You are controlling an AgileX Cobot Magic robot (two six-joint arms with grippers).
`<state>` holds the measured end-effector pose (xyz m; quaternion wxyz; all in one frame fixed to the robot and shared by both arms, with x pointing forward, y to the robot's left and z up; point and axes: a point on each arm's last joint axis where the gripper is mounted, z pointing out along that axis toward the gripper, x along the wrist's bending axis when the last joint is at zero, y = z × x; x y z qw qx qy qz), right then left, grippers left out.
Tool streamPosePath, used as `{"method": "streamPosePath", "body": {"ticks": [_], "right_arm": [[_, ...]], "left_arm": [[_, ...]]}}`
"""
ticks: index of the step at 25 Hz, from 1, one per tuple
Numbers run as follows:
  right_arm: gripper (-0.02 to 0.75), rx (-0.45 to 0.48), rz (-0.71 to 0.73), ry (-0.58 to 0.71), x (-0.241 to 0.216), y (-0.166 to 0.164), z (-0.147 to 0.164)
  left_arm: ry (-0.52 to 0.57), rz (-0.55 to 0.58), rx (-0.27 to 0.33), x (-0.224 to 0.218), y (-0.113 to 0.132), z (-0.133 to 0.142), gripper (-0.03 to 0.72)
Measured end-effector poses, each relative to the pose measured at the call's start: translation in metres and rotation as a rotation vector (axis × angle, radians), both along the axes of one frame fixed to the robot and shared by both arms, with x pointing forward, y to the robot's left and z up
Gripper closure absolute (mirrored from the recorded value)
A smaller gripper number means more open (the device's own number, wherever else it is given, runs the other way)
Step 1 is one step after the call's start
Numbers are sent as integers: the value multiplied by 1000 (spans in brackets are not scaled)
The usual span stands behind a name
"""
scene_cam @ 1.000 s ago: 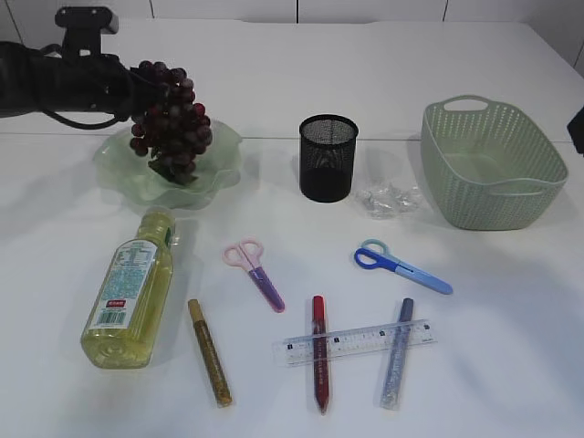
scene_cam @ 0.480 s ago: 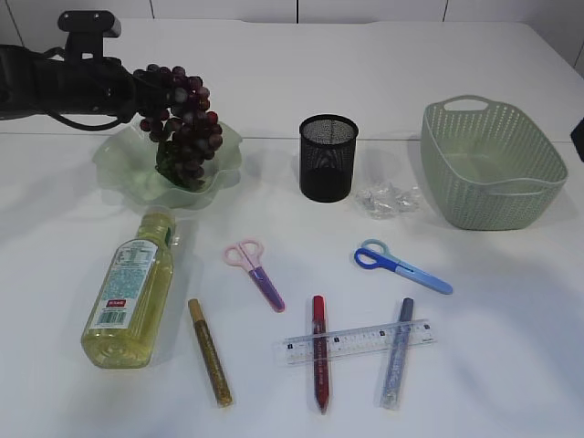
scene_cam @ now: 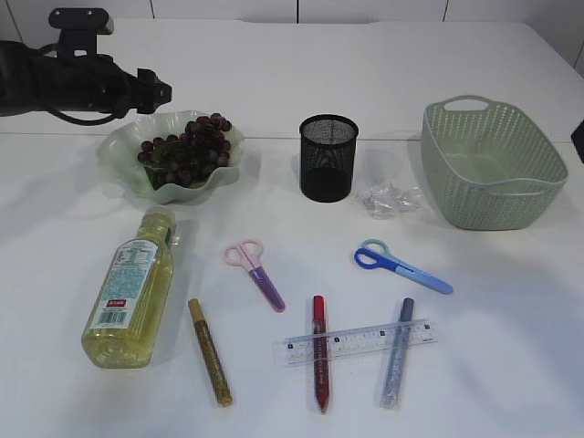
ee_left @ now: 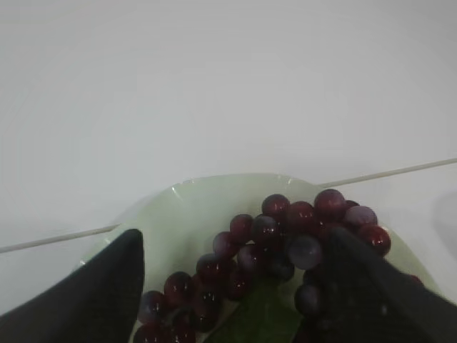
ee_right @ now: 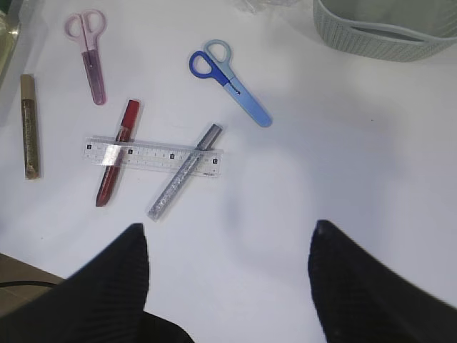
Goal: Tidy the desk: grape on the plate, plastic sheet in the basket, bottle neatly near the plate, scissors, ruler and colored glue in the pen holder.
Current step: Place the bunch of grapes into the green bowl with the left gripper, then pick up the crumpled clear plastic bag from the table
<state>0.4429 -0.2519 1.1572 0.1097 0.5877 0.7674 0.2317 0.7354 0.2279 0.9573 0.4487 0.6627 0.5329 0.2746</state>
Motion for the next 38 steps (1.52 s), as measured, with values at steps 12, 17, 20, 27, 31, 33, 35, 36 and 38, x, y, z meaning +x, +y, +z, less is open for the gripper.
{"method": "streamPosePath", "body": {"ticks": [12, 17, 20, 27, 31, 33, 35, 36, 38], "right_arm": [[195, 1, -2, 0, 0, 0, 0], [195, 7, -1, 1, 0, 1, 0], [195, 21, 2, 4, 0, 2, 0], [195, 31, 4, 6, -1, 3, 1], [195, 33, 4, 6, -1, 3, 1], [195, 33, 4, 6, -1, 3, 1], [195, 33, 4, 6, -1, 3, 1], [195, 33, 4, 6, -1, 3, 1], [195, 33, 4, 4, 0, 3, 1]], "left_arm": [[115, -172, -1, -23, -10, 33, 155], [322, -185, 133, -49, -1, 54, 169], [387, -128, 200, -65, 8, 77, 205], [403, -45, 187, -103, 17, 137, 221], [424, -10, 157, -121, 20, 146, 222], [455, 4, 154, -133, 22, 143, 223], [483, 21, 149, -146, 24, 139, 228], [498, 29, 144, -154, 25, 137, 230], [519, 44, 131, -170, 27, 134, 232]]}}
